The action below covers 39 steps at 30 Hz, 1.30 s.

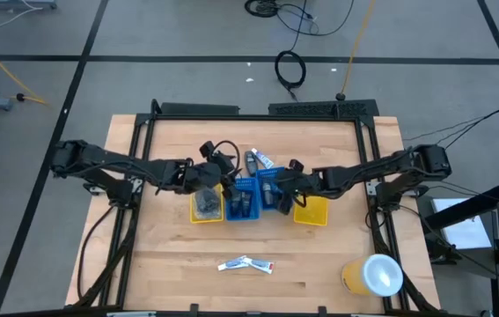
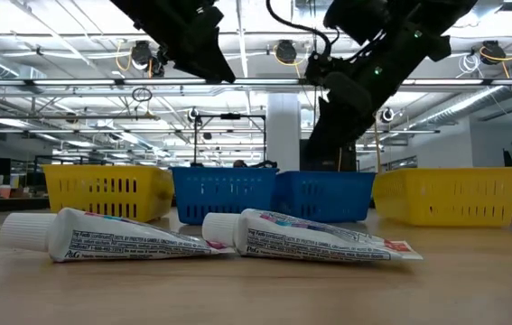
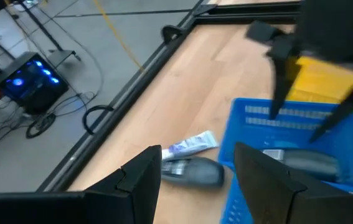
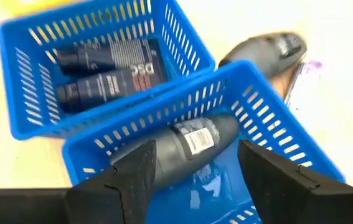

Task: Pick & Place Travel size toiletries
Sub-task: Put the gray roll-on into the right blue bin

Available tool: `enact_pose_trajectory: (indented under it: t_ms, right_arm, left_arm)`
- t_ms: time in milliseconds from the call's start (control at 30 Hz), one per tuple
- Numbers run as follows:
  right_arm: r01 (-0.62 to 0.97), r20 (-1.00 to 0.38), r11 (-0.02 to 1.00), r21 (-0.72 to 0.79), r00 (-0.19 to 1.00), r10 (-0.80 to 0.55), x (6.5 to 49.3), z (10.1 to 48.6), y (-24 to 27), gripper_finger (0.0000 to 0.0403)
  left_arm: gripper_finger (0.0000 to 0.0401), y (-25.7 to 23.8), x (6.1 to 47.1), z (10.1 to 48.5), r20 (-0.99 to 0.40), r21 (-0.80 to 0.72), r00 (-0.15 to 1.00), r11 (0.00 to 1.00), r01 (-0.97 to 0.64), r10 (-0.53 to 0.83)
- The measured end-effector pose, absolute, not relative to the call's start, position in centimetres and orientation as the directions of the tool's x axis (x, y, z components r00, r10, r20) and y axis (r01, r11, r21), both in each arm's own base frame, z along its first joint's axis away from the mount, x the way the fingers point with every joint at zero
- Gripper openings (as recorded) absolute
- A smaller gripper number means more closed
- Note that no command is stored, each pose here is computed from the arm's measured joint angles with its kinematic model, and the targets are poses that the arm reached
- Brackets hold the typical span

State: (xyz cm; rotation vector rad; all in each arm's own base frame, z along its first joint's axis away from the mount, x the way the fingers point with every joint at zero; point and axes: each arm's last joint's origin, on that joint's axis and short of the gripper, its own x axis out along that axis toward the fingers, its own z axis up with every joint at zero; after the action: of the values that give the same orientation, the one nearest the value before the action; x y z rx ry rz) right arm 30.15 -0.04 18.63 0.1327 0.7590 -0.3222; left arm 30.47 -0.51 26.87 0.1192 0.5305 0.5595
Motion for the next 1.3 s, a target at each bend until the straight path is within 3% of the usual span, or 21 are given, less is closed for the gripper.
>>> enact_pose_trajectory:
  t_ms: [167, 333, 433, 567, 667, 833, 1000, 1300]
  right_arm:
    - [0.332, -0.679, 0.943, 0.009, 0.695, -0.238, 30.0, 19.2, 0.0, 0.0214]
    - [0.293, -0.619, 0.955, 0.041, 0.758, -0.206, 30.2, 20.3, 1.0, 0.0214]
    - [0.251, -0.576, 0.966, 0.063, 0.8, -0.17, 30.3, 21.0, 1.7, 0.0211]
    - [0.214, -0.536, 0.973, 0.081, 0.833, -0.139, 30.3, 21.7, 2.7, 0.021]
    - [0.196, -0.528, 0.977, 0.08, 0.84, -0.125, 30.0, 22.0, 3.1, 0.021]
    - [0.18, -0.517, 0.981, 0.069, 0.848, -0.119, 30.1, 22.1, 3.4, 0.021]
    - [0.178, -0.511, 0.982, 0.066, 0.851, -0.12, 30.2, 22.2, 3.4, 0.021]
    - [0.167, -0.506, 0.985, 0.049, 0.854, -0.12, 30.2, 22.2, 3.4, 0.021]
  left_arm:
    - [0.02, 2.5, 30.7, 26.4, -0.462, 0.302, 0.661, 0.806, -0.509, 0.591]
    - [0.02, 5.8, 31.6, 24.6, -0.551, 0.301, 0.692, 0.884, -0.356, 0.467]
    - [0.02, 7.8, 32.0, 23.6, -0.559, 0.305, 0.675, 0.876, -0.373, 0.482]
    - [0.02, 10.3, 32.2, 22.3, -0.585, 0.233, 0.691, 0.904, -0.358, 0.425]
    - [0.02, 11.8, 32.3, 21.1, -0.619, 0.091, 0.706, 0.924, -0.371, 0.344]
    - [0.02, 14.2, 32.1, 19.2, -0.657, -0.225, 0.691, 0.797, -0.561, 0.301]
    - [0.02, 14.6, 32.2, 18.3, -0.665, -0.48, 0.731, 0.661, -0.576, 0.154]
    - [0.02, 14.6, 32.1, 17.7, -0.711, -0.521, 0.693, 0.572, -0.634, 0.121]
